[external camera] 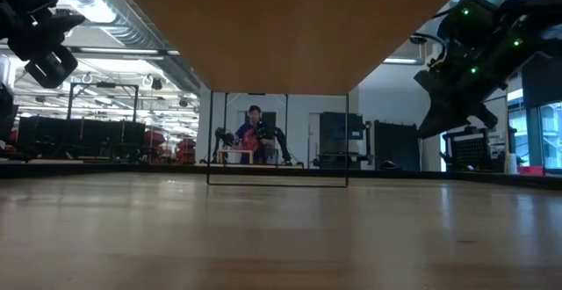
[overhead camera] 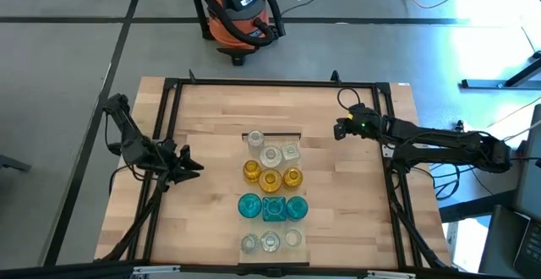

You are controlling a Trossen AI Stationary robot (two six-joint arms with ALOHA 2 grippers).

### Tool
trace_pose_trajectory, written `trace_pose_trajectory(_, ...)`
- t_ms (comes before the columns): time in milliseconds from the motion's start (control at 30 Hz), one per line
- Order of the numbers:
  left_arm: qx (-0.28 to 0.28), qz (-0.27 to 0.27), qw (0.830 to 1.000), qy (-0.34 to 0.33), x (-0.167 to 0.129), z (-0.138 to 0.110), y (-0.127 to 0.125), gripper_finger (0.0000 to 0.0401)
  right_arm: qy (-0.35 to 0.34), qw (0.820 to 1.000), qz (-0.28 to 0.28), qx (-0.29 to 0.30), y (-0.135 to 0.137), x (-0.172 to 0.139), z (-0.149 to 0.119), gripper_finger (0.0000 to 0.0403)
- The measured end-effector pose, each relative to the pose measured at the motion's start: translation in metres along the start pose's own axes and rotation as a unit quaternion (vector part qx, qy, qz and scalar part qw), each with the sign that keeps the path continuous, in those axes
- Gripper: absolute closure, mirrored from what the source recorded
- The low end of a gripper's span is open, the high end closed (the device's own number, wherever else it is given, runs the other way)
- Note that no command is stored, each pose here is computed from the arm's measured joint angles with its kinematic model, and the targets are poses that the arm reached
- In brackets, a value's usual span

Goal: Sort vases onto shelf
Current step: Return to Home Position

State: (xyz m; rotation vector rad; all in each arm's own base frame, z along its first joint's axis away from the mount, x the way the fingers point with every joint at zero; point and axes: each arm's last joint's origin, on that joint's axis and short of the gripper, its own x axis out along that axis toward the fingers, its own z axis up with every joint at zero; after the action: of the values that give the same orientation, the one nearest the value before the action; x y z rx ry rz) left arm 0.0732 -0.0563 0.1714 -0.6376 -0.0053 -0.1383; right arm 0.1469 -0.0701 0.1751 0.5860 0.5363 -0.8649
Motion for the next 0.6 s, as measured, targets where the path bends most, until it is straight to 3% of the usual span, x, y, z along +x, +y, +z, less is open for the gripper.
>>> trace_pose_trajectory(500,0.001,0.000,1.000,0.001,0.000,0.000,0.000,0.0250,0.001,1.000,0.002,-0.003,0.001,0.000,0.000,0.0402)
trace_pose_trajectory(600,0.001,0.001,1.000,0.001,0.000,0.000,0.000,0.0250,-0.010,1.000,0.020,-0.017,0.005,-0.012,-0.003,0.0402)
